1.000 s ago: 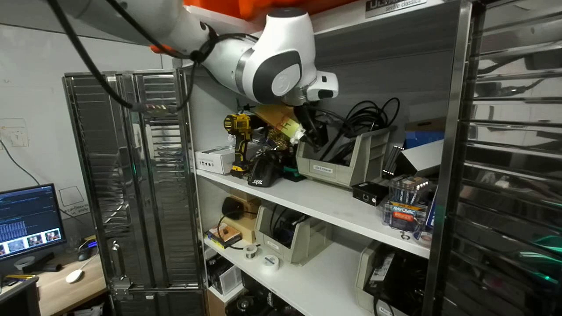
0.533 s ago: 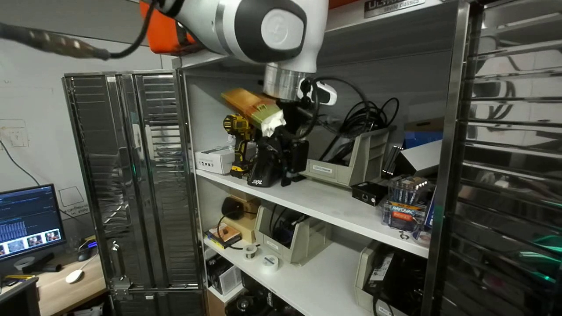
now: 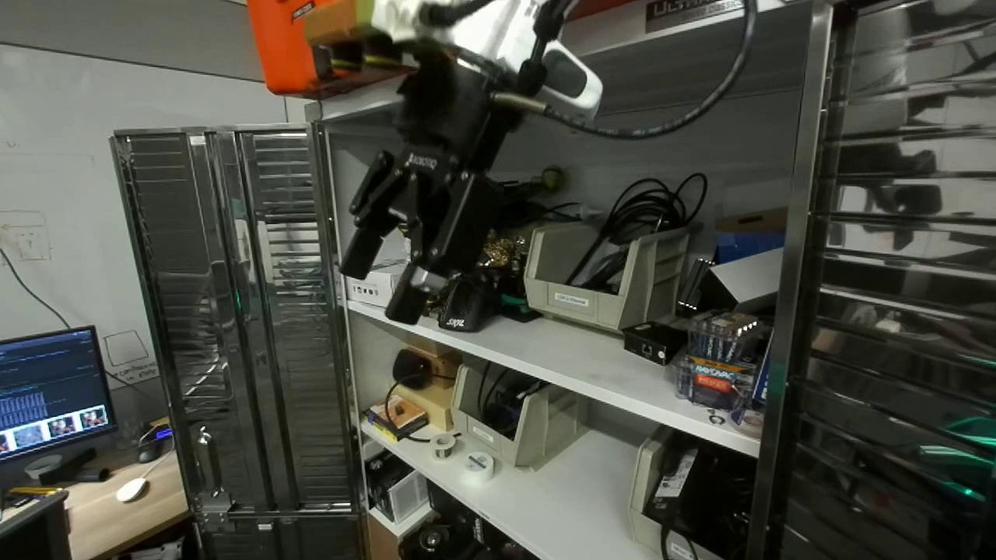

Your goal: Put the cable in the storage box

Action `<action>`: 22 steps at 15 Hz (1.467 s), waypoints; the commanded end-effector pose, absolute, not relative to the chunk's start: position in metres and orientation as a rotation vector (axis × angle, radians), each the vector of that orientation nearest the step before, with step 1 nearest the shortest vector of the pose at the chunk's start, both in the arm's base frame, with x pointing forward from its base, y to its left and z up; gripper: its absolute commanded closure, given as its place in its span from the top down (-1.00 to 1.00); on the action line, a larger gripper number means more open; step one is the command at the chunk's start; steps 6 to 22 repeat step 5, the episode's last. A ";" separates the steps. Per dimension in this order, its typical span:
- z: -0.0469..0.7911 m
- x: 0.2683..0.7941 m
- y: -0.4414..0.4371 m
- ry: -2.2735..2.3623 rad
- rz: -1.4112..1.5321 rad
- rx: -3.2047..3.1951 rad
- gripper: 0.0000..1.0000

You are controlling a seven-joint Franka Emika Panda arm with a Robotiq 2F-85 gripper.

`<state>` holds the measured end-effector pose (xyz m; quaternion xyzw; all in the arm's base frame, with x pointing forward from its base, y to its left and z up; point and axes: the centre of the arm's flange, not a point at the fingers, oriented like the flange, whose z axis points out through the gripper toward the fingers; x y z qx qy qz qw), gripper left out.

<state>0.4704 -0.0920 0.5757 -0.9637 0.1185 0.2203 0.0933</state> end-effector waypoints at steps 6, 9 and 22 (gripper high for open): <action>0.572 0.470 -0.094 0.352 0.679 -2.854 1.00; 0.572 0.470 -0.094 0.352 0.679 -2.854 1.00; 0.572 0.470 -0.094 0.352 0.679 -2.854 1.00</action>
